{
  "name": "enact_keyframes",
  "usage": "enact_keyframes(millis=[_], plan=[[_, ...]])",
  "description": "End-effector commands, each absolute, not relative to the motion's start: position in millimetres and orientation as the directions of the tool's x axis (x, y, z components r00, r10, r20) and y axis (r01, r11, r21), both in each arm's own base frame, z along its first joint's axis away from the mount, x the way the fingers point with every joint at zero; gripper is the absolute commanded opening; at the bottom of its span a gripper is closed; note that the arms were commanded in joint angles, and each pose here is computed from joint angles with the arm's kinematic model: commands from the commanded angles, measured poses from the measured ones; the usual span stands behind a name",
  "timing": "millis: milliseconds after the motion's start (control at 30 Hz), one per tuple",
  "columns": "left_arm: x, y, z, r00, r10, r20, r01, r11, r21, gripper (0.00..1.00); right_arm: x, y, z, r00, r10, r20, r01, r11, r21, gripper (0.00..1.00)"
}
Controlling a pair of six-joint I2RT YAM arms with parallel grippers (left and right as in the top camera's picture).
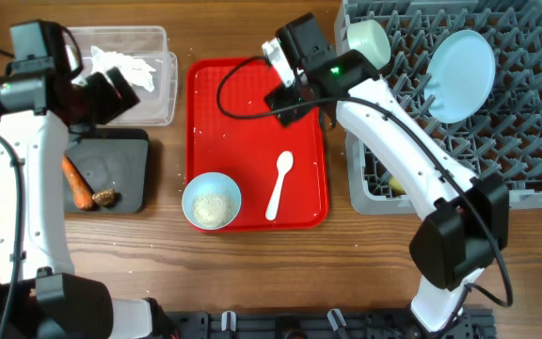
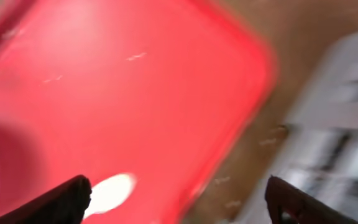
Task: Sort waste into correct bins and load items into the dishwasher rack
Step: 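Reach the left gripper to the light-blue bowl of rice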
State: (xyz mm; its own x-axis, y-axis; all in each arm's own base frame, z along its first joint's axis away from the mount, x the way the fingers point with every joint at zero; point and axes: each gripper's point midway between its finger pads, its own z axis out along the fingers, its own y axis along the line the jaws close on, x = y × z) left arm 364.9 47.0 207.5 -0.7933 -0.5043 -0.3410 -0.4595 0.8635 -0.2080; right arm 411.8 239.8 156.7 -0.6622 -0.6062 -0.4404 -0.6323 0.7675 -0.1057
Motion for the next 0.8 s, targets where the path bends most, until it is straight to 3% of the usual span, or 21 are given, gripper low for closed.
enact_keyframes(millis=[0,167,400,467,600,767], plan=[[351.5,9.7,199.3,-0.891,-0.352,-0.286,-0.316,0.934,-0.165,1.00,380.7,259.0,167.9,-0.722,-0.535,-0.439,-0.646,0.748,0.153,0.85],[324.9,-46.2,192.5,-0.964,-0.180,-0.197,-0.155,0.979,-0.136,0.94,395.5,223.1,167.7,-0.835,-0.379,-0.398,-0.496,0.832,0.249,0.84],[285.4,-126.1,184.6,-0.992,0.023,-0.121,0.039,0.991,-0.125,0.90,425.1,162.3,176.5,-0.907,-0.164,-0.389,-0.325,0.860,0.395,0.82],[275.9,-147.0,175.6,-0.994,0.020,-0.107,0.035,0.991,-0.133,0.83,427.5,151.1,177.2,-0.914,-0.138,-0.382,-0.300,0.862,0.407,0.80],[248.5,-186.4,135.5,-0.991,0.105,-0.081,0.115,0.985,-0.125,0.82,427.1,142.2,175.5,-0.921,-0.124,-0.369,-0.279,0.871,0.405,0.77],[231.9,-195.4,88.4,-0.989,0.124,-0.080,0.131,0.987,-0.095,0.74,425.3,142.8,174.9,-0.917,-0.146,-0.372,-0.300,0.867,0.398,0.72]])
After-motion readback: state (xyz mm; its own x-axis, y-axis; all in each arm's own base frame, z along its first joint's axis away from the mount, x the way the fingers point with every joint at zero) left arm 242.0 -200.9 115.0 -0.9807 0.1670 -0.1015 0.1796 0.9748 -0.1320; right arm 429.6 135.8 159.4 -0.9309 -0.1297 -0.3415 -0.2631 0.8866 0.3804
